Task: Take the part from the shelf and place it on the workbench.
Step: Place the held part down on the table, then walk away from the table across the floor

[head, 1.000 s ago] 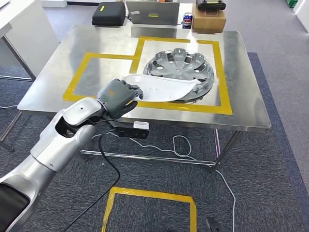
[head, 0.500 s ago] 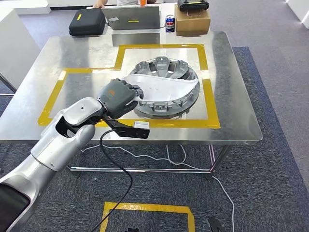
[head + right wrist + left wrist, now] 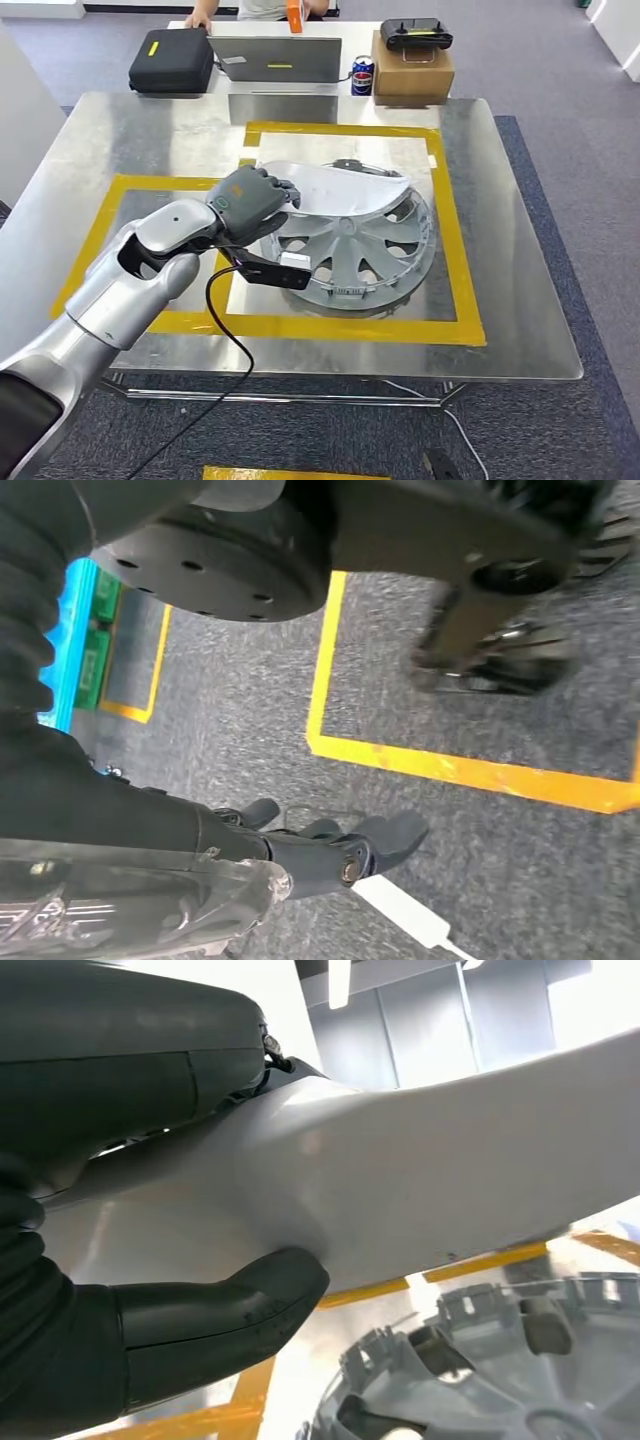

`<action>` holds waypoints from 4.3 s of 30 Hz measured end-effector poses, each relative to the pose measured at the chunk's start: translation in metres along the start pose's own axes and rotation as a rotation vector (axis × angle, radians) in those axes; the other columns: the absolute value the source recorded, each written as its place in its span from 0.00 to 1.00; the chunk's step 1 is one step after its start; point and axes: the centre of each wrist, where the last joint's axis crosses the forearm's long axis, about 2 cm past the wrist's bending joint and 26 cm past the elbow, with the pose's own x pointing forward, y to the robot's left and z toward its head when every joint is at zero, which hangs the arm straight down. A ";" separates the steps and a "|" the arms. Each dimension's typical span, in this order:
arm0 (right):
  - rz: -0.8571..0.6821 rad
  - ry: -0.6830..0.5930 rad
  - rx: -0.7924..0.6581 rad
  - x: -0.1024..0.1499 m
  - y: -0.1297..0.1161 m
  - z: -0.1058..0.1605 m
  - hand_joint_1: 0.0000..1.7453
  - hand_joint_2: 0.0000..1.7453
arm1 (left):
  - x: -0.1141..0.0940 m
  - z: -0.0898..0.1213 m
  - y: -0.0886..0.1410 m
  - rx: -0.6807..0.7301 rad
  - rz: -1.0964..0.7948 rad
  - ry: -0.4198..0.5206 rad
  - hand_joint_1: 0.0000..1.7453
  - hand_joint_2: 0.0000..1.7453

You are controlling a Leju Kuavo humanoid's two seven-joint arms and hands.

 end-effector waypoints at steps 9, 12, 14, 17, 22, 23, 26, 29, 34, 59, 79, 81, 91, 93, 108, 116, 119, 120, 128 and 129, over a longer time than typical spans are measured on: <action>-0.014 -0.006 0.005 0.001 -0.001 0.000 0.00 1.00 | 0.005 -0.008 0.000 -0.002 -0.028 0.012 1.00 1.00; -0.025 -0.015 0.003 0.004 -0.003 0.000 0.00 1.00 | 0.001 -0.009 -0.008 -0.019 -0.067 0.086 1.00 1.00; -0.035 -0.013 0.001 0.003 -0.004 0.000 0.00 1.00 | -0.007 -0.008 -0.021 -0.058 -0.107 0.177 1.00 1.00; -0.043 -0.003 0.001 0.001 -0.005 0.000 0.00 1.00 | -0.029 -0.003 -0.037 -0.118 -0.164 0.328 1.00 1.00; -0.046 0.006 -0.002 -0.002 -0.007 -0.001 0.00 1.00 | -0.063 0.007 -0.054 -0.192 -0.178 0.498 1.00 1.00; -0.047 0.008 -0.004 -0.003 -0.008 -0.001 0.00 1.00 | -0.068 0.010 -0.059 -0.209 -0.173 0.520 1.00 1.00; -0.043 0.009 -0.011 -0.003 -0.011 -0.002 0.00 1.00 | -0.079 0.017 -0.069 -0.250 -0.161 0.587 1.00 1.00; -0.039 0.005 -0.017 -0.001 -0.015 -0.002 0.00 1.00 | -0.093 0.027 -0.079 -0.287 -0.146 0.661 1.00 1.00; -0.045 0.015 -0.023 -0.003 -0.019 -0.002 0.00 1.00 | -0.110 0.045 -0.095 -0.307 -0.129 0.734 1.00 1.00; -0.018 0.036 -0.027 0.006 -0.026 -0.002 0.00 0.00 | -0.147 0.087 -0.119 -0.720 -0.133 1.068 0.00 1.00; -0.064 -0.011 -0.016 -0.005 -0.026 -0.003 0.00 0.00 | -0.115 0.060 -0.115 -0.219 0.679 0.503 0.00 0.00; -0.078 -0.023 -0.015 -0.013 -0.026 -0.004 0.00 0.00 | -0.095 0.049 -0.106 0.028 0.997 0.259 0.00 0.00; -0.092 -0.031 -0.016 -0.025 -0.025 -0.006 0.00 0.00 | -0.069 0.057 -0.063 0.535 1.442 -0.220 0.00 0.00; -0.091 -0.036 -0.017 -0.025 -0.025 -0.005 0.00 0.00 | -0.071 0.064 -0.057 0.652 1.537 -0.334 0.00 0.00; -0.068 -0.022 -0.031 -0.010 -0.017 -0.003 0.00 0.00 | -0.183 0.240 -0.081 1.837 1.341 0.200 0.00 0.00; -0.075 -0.035 -0.024 -0.015 -0.016 -0.004 0.00 0.00 | -0.203 0.313 -0.101 1.921 1.208 0.235 0.00 0.00; -0.075 -0.036 -0.024 -0.015 -0.016 -0.004 0.00 0.00 | -0.205 0.319 -0.103 1.931 1.196 0.251 0.00 0.00; -0.075 -0.036 -0.024 -0.015 -0.016 -0.004 0.00 0.00 | -0.205 0.320 -0.103 1.934 1.194 0.254 0.00 0.00; -0.098 -0.056 -0.002 -0.024 -0.016 -0.005 0.00 0.00 | -0.208 0.376 -0.122 2.001 1.081 0.280 0.00 0.00; -0.102 -0.058 0.001 -0.028 -0.017 -0.005 0.00 0.00 | -0.207 0.392 -0.129 2.005 1.062 0.316 0.00 0.00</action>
